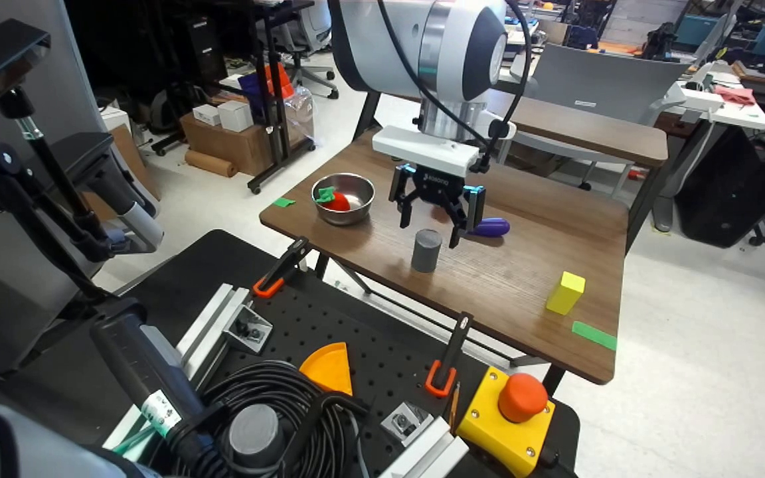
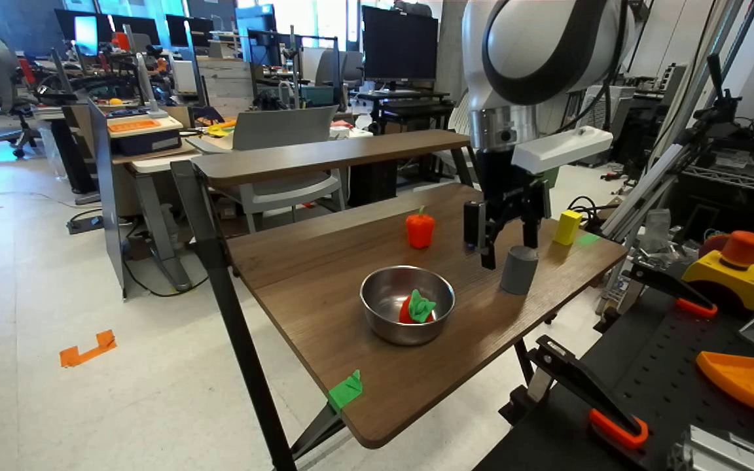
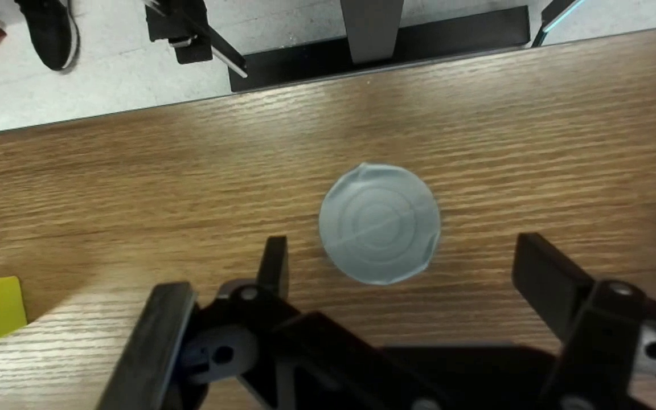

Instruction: Move the grey tape to the right.

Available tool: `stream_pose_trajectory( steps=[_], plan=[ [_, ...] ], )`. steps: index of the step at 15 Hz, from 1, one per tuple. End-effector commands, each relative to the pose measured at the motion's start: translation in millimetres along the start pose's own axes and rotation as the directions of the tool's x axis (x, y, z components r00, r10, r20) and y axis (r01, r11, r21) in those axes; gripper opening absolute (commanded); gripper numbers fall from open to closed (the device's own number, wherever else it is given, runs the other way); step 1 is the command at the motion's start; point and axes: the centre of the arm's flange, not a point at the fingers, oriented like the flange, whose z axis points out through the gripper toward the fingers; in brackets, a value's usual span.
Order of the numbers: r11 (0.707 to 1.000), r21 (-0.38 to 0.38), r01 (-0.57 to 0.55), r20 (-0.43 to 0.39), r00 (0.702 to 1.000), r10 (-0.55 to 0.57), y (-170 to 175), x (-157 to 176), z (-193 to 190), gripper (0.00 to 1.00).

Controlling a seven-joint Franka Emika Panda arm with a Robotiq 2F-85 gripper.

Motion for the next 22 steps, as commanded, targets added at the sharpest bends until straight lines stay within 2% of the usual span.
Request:
stream_pose_trajectory(
  steps=[1, 6, 8, 12, 14, 17, 19, 22],
  plan=[
    [0.999, -0.041, 0.001, 0.026, 1.0, 0.0, -7.6, 8.6, 10.7, 0.72],
    [0.997, -0.055, -0.045, 0.037, 0.998, 0.047, -5.4, 9.4, 7.9, 0.34],
    [0.997, -0.006, -0.079, 0.031, 0.996, 0.08, 3.6, 10.4, -20.6, 0.19],
    [0.974, 0.134, -0.185, -0.071, 0.978, 0.195, 39.8, 27.1, -104.9, 0.13],
    [0.943, 0.226, -0.245, -0.13, 0.952, 0.278, 71.9, 51.4, -145.3, 0.13],
    [0.874, 0.326, -0.36, -0.177, 0.885, 0.431, 131.5, 100.2, -191.0, 0.12],
    [0.827, 0.362, -0.429, -0.171, 0.842, 0.512, 169.5, 131.1, -200.0, 0.12],
    [0.766, 0.375, -0.522, -0.13, 0.789, 0.601, 212.6, 167.5, -183.0, 0.12]
  ],
)
